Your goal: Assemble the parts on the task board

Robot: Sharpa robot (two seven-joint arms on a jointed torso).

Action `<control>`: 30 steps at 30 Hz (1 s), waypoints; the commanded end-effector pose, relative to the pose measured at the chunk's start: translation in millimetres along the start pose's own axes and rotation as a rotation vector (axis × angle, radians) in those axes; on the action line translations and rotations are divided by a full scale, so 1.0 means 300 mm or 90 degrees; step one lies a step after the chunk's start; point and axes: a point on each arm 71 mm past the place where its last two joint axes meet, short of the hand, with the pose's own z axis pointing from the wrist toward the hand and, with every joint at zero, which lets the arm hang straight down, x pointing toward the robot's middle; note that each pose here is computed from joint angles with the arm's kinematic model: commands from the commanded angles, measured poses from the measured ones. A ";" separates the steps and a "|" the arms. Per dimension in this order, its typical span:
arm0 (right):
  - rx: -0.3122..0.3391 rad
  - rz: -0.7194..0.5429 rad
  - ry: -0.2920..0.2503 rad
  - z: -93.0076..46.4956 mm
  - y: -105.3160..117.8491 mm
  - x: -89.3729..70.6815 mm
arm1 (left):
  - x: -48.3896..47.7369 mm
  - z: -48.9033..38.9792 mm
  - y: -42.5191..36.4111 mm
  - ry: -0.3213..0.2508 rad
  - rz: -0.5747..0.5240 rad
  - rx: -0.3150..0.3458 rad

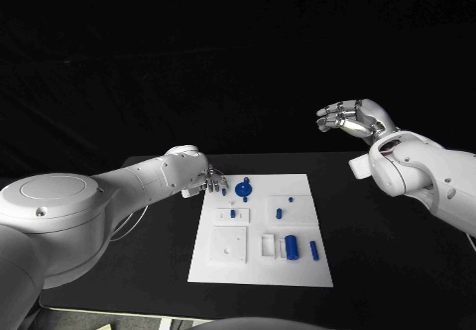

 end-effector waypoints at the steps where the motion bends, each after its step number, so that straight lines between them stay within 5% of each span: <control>1: -0.010 0.001 0.005 0.000 0.006 0.004 | 0.019 0.005 -0.004 0.015 0.008 0.008; 10: -0.010 0.001 0.004 -0.003 0.005 -0.001 | 0.019 0.011 0.020 0.017 -0.001 0.004; 30: -0.012 0.002 0.004 -0.003 0.008 0.002 | 0.021 0.013 0.013 0.019 -0.031 0.016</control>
